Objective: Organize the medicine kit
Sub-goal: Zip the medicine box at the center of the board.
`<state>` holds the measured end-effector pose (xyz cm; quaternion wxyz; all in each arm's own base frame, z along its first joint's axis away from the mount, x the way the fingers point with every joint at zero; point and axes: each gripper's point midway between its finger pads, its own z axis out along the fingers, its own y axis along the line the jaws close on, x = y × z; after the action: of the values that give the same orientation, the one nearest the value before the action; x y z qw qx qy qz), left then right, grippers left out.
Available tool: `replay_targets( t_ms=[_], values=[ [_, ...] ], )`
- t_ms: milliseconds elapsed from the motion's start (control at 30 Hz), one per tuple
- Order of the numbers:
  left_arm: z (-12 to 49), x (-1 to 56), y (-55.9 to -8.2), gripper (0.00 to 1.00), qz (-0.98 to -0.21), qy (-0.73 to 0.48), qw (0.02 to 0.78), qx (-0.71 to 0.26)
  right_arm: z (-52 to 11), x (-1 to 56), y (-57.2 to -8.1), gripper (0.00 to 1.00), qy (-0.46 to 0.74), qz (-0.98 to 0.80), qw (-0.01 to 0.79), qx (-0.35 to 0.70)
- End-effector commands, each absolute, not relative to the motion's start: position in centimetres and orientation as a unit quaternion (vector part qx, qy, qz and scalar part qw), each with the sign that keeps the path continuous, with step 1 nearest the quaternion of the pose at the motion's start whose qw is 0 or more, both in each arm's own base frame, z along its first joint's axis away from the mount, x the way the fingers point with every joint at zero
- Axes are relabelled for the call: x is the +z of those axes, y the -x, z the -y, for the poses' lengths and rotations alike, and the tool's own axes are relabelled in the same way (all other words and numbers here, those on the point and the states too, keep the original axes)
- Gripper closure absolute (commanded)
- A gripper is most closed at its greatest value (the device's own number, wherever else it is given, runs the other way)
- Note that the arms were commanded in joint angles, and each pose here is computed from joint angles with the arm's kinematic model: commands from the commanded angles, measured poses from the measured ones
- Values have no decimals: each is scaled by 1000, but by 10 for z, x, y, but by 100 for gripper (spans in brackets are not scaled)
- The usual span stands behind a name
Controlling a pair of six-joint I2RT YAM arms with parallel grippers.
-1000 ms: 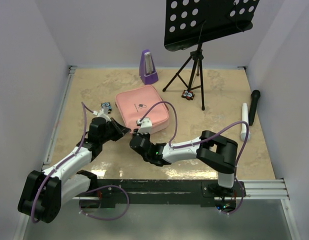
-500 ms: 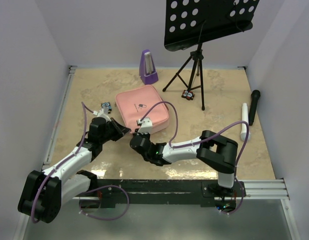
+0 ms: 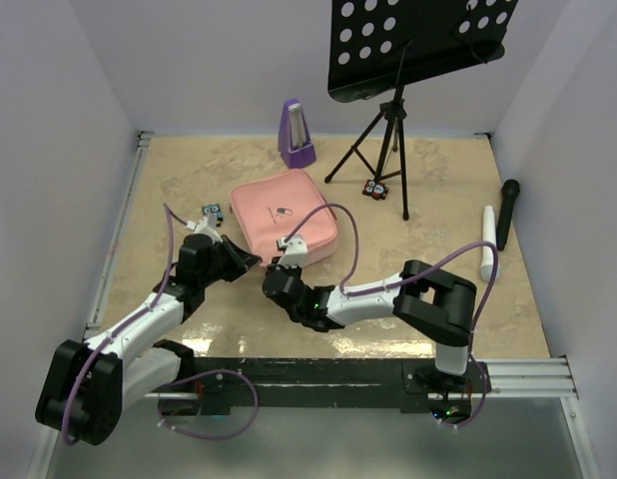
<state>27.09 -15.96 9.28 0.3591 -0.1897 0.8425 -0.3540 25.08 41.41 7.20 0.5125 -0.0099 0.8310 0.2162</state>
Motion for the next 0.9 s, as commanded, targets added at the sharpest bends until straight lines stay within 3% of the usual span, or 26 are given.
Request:
replay_targets(
  t_ms=[0,867],
  values=[
    [154,91,-270,100,-852,171,366,-333,-358,51,-273,100,-24,-843,521,133],
    [144,90,-272,100,-855,171,373,-317,-299,49,-274,100,-85,-846,512,121]
  ],
)
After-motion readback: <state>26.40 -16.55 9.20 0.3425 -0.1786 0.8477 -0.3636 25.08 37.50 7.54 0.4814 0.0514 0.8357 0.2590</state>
